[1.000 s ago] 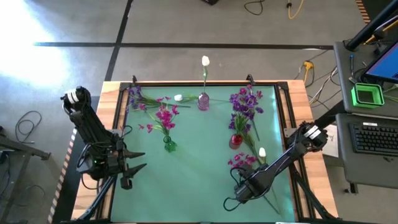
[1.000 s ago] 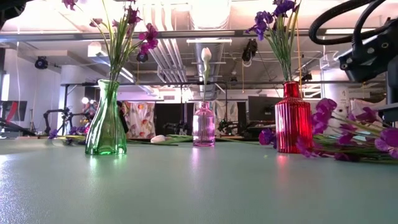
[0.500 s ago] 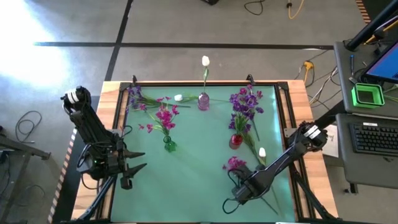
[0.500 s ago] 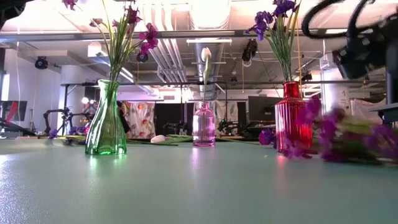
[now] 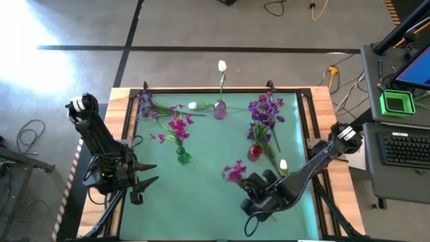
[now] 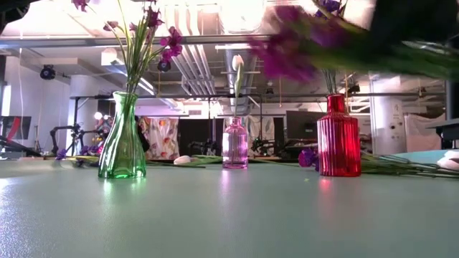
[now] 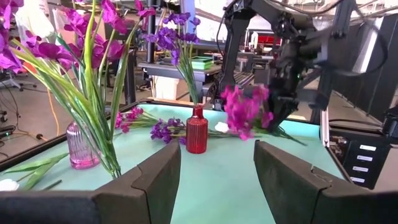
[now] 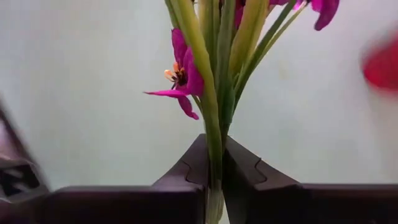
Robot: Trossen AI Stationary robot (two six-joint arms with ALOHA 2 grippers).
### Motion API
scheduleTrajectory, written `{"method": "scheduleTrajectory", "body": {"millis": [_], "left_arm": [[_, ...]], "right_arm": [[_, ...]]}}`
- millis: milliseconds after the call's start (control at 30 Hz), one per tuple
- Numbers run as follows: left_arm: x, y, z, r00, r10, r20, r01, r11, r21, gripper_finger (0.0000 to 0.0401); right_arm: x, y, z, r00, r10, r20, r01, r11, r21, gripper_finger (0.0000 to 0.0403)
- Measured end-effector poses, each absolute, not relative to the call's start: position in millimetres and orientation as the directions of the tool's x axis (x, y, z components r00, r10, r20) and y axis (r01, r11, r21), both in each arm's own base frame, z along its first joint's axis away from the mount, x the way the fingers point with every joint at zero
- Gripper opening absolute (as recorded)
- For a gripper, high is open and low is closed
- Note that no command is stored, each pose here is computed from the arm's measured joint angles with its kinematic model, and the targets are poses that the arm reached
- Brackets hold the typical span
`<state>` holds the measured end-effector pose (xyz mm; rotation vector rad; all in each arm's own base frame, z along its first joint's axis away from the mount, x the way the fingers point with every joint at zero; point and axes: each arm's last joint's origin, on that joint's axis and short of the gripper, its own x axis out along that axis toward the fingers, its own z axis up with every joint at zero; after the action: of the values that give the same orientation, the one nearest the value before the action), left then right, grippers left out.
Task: Sort flowers into vase by color
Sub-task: Put the bottom pink flowers into the green flower vase
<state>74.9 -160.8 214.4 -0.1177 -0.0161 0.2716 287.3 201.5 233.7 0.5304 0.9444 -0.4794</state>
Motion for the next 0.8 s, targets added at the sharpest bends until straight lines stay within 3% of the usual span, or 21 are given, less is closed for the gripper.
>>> {"method": "scheduleTrajectory", "body": {"millis": [200, 367, 567, 800], "left_arm": [[75.0, -160.7, 214.4, 0.963, 0.269, 0.000, -0.267, 0.956, -0.123, 0.0192], [75.0, -160.7, 214.4, 0.963, 0.270, 0.000, -0.268, 0.956, -0.123, 0.0192], [75.0, -160.7, 214.4, 0.963, 0.270, 0.000, -0.268, 0.956, -0.123, 0.0192], [75.0, -160.7, 214.4, 0.963, 0.269, 0.000, -0.267, 0.955, -0.127, 0.0192]], "right_arm": [[322.0, 198.0, 264.2, 0.770, -0.087, -0.632, 0.329, 0.903, 0.277, 0.0019], [351.7, 186.5, 288.2, 0.918, -0.048, -0.395, 0.128, 0.976, 0.178, 0.0019], [372.5, 163.4, 311.0, 0.987, -0.076, -0.142, 0.079, 0.997, 0.017, 0.0018], [385.3, 129.5, 321.6, 0.995, -0.032, 0.099, 0.034, 0.999, -0.019, 0.0018]]}}
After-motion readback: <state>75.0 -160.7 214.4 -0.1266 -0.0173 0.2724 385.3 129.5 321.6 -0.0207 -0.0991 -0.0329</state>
